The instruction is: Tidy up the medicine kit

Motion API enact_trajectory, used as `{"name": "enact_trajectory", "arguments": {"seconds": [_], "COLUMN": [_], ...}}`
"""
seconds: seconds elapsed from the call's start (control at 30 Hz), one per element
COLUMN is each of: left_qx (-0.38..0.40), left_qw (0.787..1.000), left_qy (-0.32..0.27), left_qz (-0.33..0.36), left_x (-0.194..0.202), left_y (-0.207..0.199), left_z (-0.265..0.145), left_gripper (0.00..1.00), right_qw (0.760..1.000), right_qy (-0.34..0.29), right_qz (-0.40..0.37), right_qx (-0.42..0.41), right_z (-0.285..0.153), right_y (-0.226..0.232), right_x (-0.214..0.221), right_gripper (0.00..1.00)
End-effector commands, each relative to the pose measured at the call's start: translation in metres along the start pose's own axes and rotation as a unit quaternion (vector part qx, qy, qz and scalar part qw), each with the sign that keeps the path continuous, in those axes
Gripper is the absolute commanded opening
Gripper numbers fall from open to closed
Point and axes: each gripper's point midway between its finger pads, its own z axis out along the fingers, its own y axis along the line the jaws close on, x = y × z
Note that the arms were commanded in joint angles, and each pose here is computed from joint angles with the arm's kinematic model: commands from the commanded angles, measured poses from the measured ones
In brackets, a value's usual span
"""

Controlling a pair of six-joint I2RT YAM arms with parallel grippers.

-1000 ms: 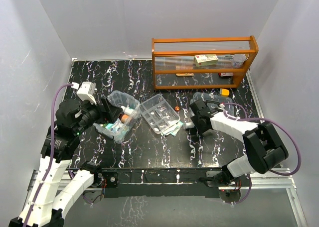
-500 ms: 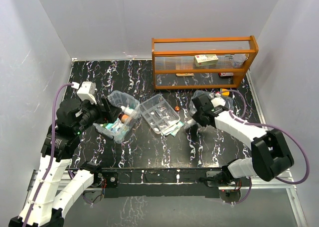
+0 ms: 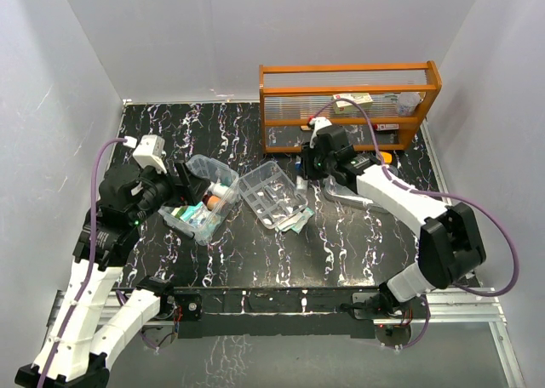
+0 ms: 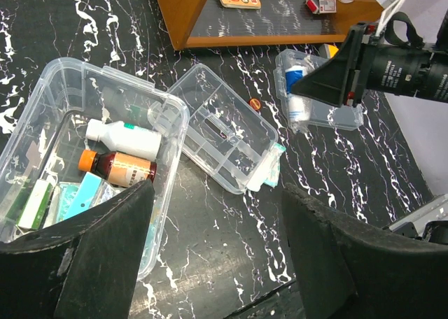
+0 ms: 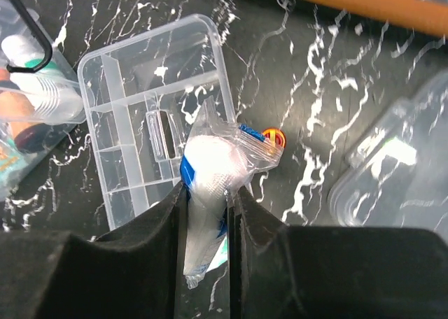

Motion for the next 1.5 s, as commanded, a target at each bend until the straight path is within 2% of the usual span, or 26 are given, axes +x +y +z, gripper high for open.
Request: {"name": "enact_trajectory", "arguments": {"seconds": [0.0,0.23,0.5,0.93,1.13,1.3,1.4,1.47], "left_qx": [0.016,0.016,0.014,0.009,0.006,0.001,0.000,0.000], "left_qw": [1.000,1.000,1.000,1.000,1.000,1.000,1.000,1.000], "left_qy": [-0.019,-0.021,-0.013,-0.004,-0.002,-0.006,-0.005,-0.004], "left_qz": [-0.002,-0.005,-0.004,-0.001,0.000,0.005,0.006,0.006], "left_x": [-0.014,-0.015,-0.014,-0.009,-0.009,-0.011,-0.011,-0.010], "left_y": [-0.010,-0.009,-0.007,-0.003,-0.002,-0.001,-0.001,0.000], "left_z": [-0.004,0.001,0.012,0.017,0.015,0.012,0.012,0.011], "left_gripper": [0.72,0.73,0.73,0.73,0.73,0.74,0.74,0.74], "right_qw": [0.985,0.948,0.928,0.933,0.939,0.948,0.953,0.957], "right_qy": [-0.061,-0.065,-0.031,0.026,0.039,0.026,0.018,0.020], "right_qz": [-0.158,-0.309,-0.368,-0.352,-0.335,-0.313,-0.300,-0.289], "right_qx": [-0.043,-0.041,-0.040,-0.073,-0.062,-0.051,-0.038,-0.033], "right_z": [0.007,0.024,0.050,0.080,0.085,0.078,0.076,0.078], "right_y": [0.024,0.048,0.039,0.041,0.039,0.041,0.039,0.038], "right_x": [-0.041,-0.034,-0.012,0.021,0.022,0.010,0.005,0.007], "right_gripper": [0.20,0.20,0.19,0.25,0.43,0.49,0.47,0.37]}}
